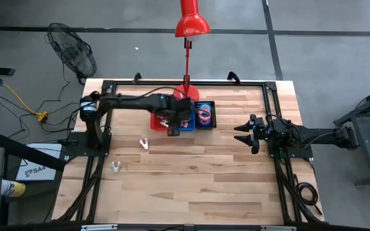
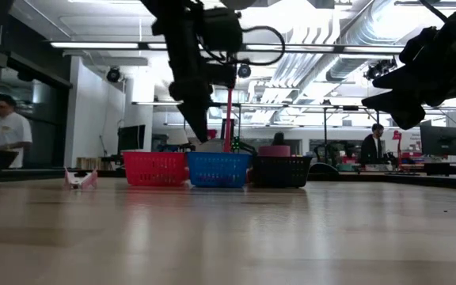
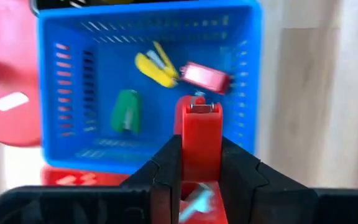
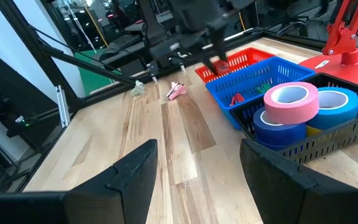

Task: Pick and place Stapler, Stapler remover, tape
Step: Put the red stapler into the blue basket, then put the pink staple remover into the red basket

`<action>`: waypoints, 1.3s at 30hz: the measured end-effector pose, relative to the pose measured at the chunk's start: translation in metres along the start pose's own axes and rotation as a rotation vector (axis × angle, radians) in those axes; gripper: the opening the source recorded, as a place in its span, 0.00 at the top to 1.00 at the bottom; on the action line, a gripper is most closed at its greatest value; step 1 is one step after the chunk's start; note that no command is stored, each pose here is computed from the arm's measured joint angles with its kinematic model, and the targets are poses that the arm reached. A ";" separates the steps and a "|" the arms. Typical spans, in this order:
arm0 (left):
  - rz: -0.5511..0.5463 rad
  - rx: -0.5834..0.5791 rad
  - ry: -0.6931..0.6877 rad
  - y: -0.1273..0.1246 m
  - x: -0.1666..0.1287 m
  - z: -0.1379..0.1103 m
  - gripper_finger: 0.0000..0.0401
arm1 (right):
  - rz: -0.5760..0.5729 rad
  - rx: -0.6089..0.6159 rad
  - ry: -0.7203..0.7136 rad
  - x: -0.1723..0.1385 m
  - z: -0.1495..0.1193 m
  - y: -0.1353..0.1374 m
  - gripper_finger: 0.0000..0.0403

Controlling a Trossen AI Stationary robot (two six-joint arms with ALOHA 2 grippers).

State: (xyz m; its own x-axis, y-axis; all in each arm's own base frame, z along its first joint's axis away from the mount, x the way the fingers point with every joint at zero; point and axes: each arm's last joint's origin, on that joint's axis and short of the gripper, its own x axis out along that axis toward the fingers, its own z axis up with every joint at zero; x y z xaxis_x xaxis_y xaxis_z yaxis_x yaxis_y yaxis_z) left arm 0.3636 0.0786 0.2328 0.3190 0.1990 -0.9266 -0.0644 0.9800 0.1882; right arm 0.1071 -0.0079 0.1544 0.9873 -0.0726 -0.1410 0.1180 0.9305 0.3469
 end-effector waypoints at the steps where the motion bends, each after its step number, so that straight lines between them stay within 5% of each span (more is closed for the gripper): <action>1: 0.010 0.017 0.005 0.003 0.002 0.002 0.82 | 0.000 0.000 0.000 0.000 0.000 0.000 0.45; 21: 0.037 0.303 0.126 0.026 0.047 0.014 0.82 | 0.000 0.000 0.001 0.000 0.000 0.000 0.45; 39: 0.031 0.445 0.144 0.024 0.035 0.011 0.53 | 0.000 0.000 0.001 0.000 0.000 0.000 0.45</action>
State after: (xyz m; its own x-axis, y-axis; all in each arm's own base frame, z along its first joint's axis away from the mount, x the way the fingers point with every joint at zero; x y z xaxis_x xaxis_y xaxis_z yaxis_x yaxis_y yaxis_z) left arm 0.3838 0.1086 0.2087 0.1866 0.2569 -0.9483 0.3504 0.8843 0.3085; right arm 0.1072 -0.0079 0.1543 0.9872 -0.0727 -0.1420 0.1184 0.9304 0.3470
